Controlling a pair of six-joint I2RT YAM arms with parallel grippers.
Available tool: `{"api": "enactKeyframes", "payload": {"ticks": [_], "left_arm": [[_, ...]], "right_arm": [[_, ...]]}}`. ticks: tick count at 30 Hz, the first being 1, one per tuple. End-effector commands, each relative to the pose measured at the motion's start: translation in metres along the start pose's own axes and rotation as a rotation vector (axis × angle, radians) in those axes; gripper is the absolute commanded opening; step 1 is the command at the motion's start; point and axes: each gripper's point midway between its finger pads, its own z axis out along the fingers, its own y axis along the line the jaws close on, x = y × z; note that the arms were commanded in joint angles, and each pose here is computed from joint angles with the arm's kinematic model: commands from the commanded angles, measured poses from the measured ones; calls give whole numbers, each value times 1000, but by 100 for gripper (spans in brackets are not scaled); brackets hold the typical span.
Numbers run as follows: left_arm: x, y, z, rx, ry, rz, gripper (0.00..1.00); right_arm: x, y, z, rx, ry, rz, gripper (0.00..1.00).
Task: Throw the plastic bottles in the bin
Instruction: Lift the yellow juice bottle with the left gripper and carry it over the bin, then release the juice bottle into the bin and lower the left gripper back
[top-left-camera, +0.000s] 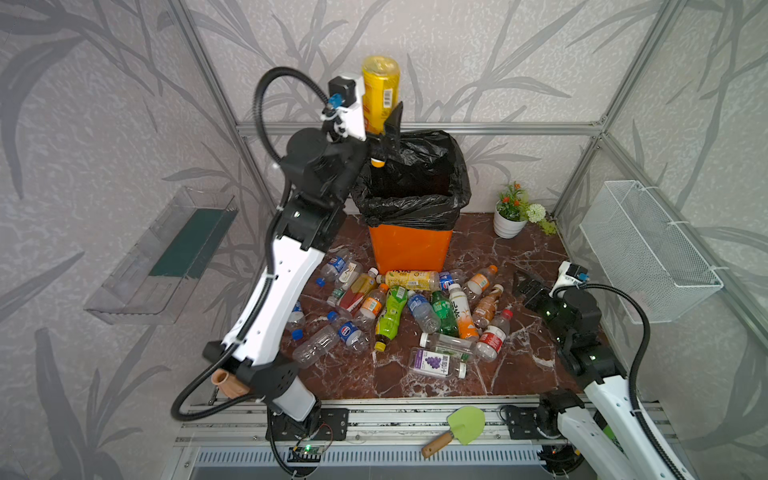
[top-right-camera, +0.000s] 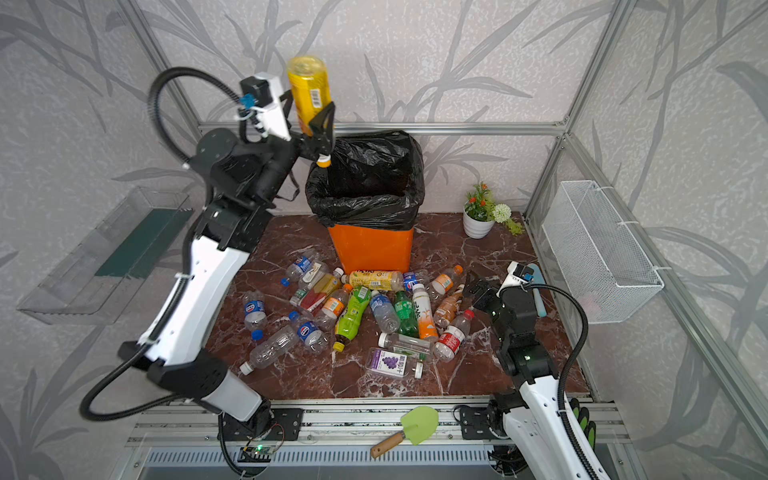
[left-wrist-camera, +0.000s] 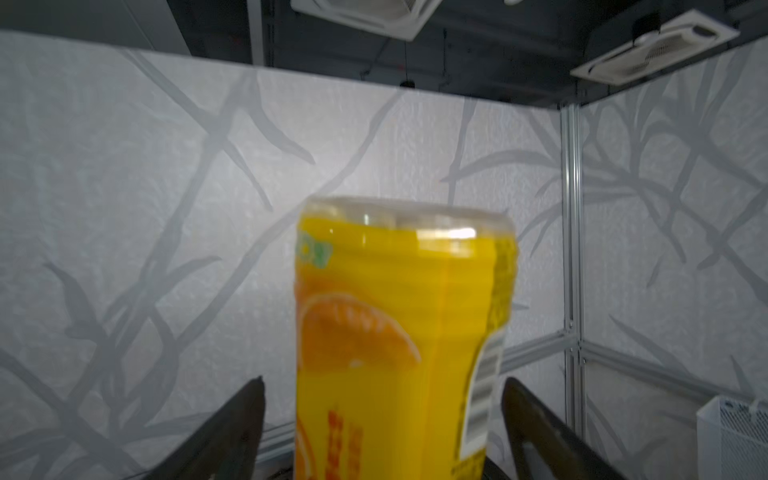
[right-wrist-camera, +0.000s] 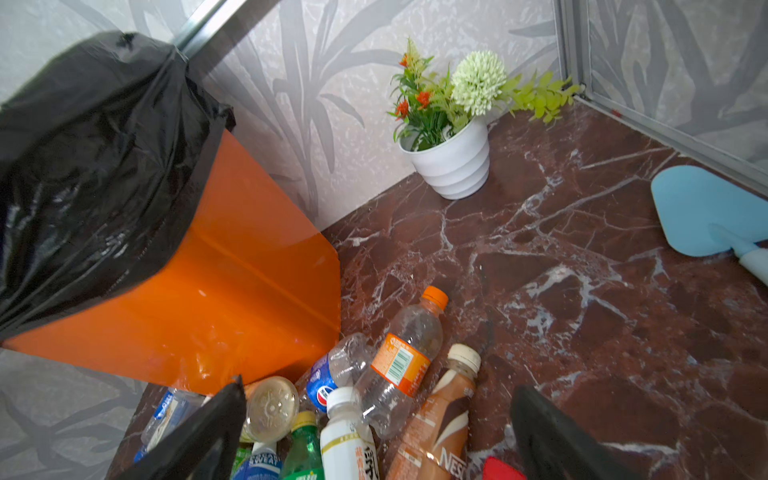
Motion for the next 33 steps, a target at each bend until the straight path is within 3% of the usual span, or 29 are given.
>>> {"api": "enactKeyframes", "payload": {"ticks": [1, 7, 15, 21, 28, 33], "left_arm": [[42, -16, 0, 94, 258, -111, 99], [9, -17, -15, 112, 186, -111, 99], [14, -11, -70, 70, 72, -111, 99], [73, 3, -140, -37, 203, -144, 99], [173, 13, -222, -158, 407, -258, 99], [217, 18, -257, -221, 477, -309, 99]], "right_arm": [[4, -7, -7, 36, 31, -46, 99], [3, -10, -10, 56, 32, -77, 99], [18, -20, -2, 106, 109, -60, 99], [42, -33, 5, 160, 211, -33, 100], [119, -50, 0, 204, 498, 143, 89], [142, -51, -9, 184, 536, 188, 87]]}}
